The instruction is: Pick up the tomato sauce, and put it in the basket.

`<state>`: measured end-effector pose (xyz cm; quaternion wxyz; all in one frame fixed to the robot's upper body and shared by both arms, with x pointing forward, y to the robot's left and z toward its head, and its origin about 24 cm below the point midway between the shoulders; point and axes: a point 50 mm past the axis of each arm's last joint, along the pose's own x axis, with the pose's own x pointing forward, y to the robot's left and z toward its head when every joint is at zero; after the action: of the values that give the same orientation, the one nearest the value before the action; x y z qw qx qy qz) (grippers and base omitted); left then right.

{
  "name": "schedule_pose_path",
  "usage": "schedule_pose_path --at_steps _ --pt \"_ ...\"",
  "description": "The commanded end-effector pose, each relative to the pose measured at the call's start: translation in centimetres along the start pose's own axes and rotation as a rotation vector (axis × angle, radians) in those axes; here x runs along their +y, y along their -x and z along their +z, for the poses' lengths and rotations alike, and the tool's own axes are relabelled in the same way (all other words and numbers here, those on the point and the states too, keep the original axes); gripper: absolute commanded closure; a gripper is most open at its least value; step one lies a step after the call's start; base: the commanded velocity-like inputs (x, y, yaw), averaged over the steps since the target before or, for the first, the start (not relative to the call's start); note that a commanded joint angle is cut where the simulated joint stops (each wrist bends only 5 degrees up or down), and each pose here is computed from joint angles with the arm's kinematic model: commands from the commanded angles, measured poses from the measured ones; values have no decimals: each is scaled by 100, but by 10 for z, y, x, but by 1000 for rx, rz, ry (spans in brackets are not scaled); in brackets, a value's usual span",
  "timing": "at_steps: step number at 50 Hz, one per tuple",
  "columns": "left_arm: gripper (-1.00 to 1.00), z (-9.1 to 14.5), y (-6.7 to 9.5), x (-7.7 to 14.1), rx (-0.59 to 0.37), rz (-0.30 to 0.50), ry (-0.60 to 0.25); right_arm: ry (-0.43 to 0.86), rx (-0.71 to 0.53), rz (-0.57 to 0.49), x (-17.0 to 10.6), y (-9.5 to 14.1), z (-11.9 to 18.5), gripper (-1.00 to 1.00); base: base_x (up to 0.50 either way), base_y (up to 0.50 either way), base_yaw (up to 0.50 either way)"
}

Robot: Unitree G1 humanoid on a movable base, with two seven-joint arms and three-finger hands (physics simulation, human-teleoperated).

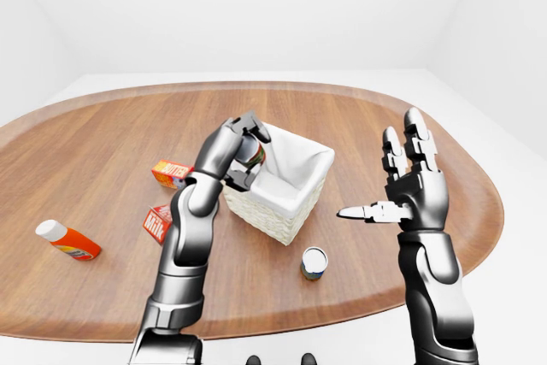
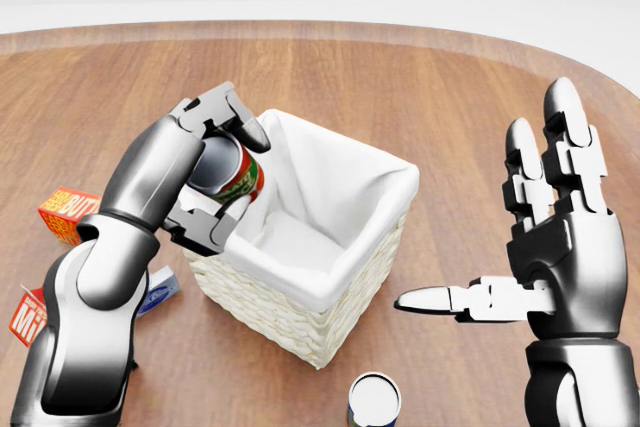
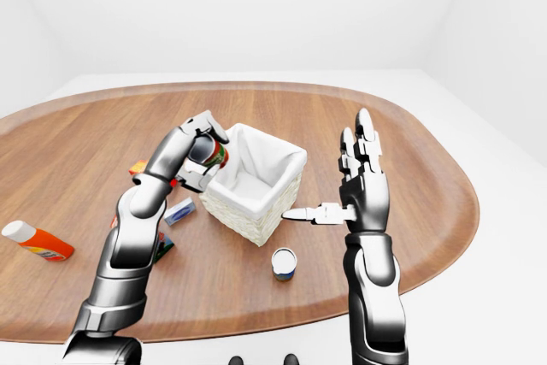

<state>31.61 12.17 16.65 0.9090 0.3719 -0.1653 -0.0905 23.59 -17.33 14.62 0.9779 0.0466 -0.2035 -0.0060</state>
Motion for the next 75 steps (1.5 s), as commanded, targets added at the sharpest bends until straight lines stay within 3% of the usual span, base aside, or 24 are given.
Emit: schedule_pose_path --at_steps 1,21,36,47,62,75 --pt "100 2 -20 5 -9 18 39 -1 -3 0 0 0 1 -100 0 0 0" --pt "100 -10 -52 -9 79 -42 100 -6 -23 -12 -3 -3 5 -100 0 0 0" --pt "100 -48 -68 -29 291 -106 142 -11 -26 -8 -2 -2 6 -100 0 0 0" --pt "100 -51 -74 -43 295 -141 126 -15 -41 -6 -1 -1 9 -100 0 0 0" --pt "100 -32 -86 -41 249 -150 127 -16 -47 -1 1 0 11 -100 0 0 0" --pt "100 -31 -87 -50 244 -169 113 -17 -34 0 1 1 8 -100 0 0 0"
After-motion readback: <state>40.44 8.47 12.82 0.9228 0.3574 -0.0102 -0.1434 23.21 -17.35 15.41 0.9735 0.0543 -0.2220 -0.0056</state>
